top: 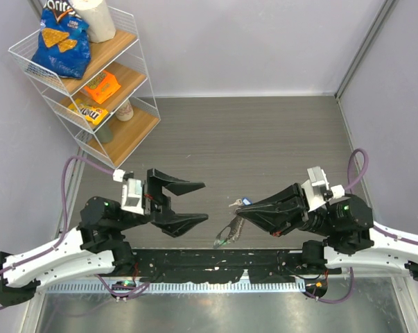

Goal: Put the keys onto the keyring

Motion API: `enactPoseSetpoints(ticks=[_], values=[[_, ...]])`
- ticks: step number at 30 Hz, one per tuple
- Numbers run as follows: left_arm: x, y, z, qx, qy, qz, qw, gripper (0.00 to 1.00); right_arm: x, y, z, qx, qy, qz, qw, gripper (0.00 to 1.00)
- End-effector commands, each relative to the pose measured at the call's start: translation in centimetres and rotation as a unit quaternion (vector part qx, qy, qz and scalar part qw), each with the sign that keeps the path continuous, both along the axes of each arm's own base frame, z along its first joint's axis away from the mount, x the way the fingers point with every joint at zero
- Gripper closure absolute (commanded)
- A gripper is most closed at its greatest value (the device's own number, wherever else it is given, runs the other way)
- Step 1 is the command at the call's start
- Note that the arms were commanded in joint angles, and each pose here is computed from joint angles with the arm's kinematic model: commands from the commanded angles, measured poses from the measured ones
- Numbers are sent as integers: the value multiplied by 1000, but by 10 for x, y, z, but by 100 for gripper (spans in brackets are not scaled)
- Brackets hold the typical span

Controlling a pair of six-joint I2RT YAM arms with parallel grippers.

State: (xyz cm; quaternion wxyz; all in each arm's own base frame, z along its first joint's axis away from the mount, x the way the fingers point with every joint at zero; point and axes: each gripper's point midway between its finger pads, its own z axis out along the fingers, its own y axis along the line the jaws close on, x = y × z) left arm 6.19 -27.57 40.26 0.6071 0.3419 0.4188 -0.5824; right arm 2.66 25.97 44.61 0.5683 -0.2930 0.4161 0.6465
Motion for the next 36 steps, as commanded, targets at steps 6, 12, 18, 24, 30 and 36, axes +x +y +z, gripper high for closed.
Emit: enactPoseSetpoints(ticks=[6,12,18,24,30,36], values=[[2,23,57,-84,-19,28,996,22,6,-10,35,105,-40,-33,993,95],[-3,18,61,-96,-9,4,995,23,4,-8,41,137,-68,-36,988,95],[-12,19,72,-126,-2,-27,992,24,3,-3,37,149,-97,-43,983,95],[-16,20,78,-127,-5,-36,991,26,-2,-5,41,164,-129,-43,977,95],[-23,19,79,-123,-3,-58,991,26,-8,-3,41,167,-161,-41,972,95],[-33,16,83,-117,1,-93,989,27,-7,1,45,174,-182,-51,966,95]])
